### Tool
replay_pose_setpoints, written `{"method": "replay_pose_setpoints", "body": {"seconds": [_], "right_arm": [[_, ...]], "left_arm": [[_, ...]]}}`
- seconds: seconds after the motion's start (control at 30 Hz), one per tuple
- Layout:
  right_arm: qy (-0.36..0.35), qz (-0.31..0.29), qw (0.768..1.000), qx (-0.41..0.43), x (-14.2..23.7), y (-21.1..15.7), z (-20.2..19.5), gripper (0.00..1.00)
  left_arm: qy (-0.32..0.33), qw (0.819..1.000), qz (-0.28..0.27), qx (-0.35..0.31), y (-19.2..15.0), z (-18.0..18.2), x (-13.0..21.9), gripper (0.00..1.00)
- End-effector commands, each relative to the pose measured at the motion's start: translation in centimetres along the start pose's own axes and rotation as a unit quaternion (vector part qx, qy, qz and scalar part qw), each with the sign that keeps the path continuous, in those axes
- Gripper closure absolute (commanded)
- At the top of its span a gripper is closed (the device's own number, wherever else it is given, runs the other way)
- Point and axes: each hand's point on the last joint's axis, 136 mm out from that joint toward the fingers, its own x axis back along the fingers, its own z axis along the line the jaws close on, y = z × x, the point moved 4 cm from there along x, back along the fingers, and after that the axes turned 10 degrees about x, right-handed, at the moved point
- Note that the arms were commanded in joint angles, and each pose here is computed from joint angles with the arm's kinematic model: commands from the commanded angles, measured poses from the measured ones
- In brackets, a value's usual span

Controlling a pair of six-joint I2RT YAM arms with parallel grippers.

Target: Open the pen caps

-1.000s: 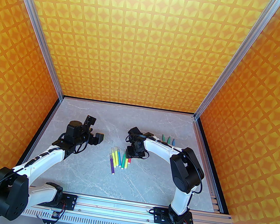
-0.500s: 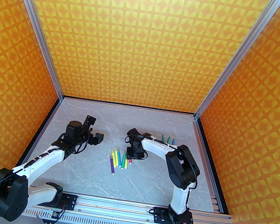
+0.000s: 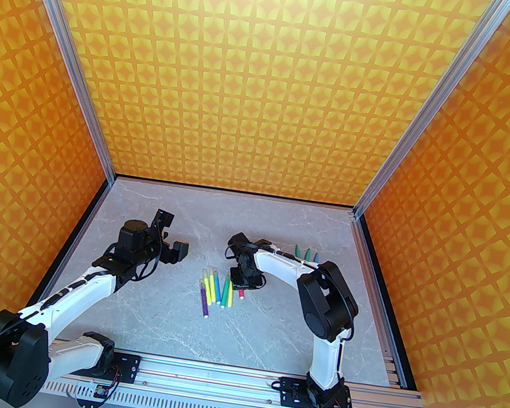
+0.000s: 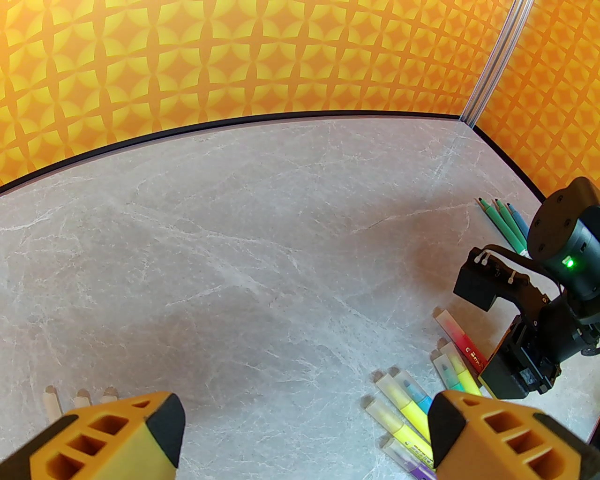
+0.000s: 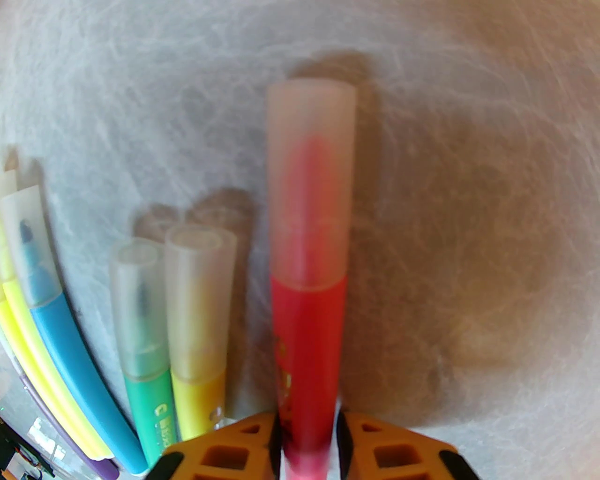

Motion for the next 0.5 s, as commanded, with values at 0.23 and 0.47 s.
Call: {"method": "replay_pose_setpoints", "body": {"seconds": [0.23, 0.47], "right_arm": [[-0.075, 0.009, 0.997, 0.001, -2.3, 0.4, -2.1, 0.79], [-0.080, -0.005, 0.997, 0.007, -1.6, 0.5, -2.3, 0.91]], "left_arm": [[-0.008, 1.000, 0.004, -0.008, -0.3, -0.3, 0.2, 0.10], [-0.007, 1.000, 0.008, -0.006, -0.4, -0.2, 0.0, 0.10]]}}
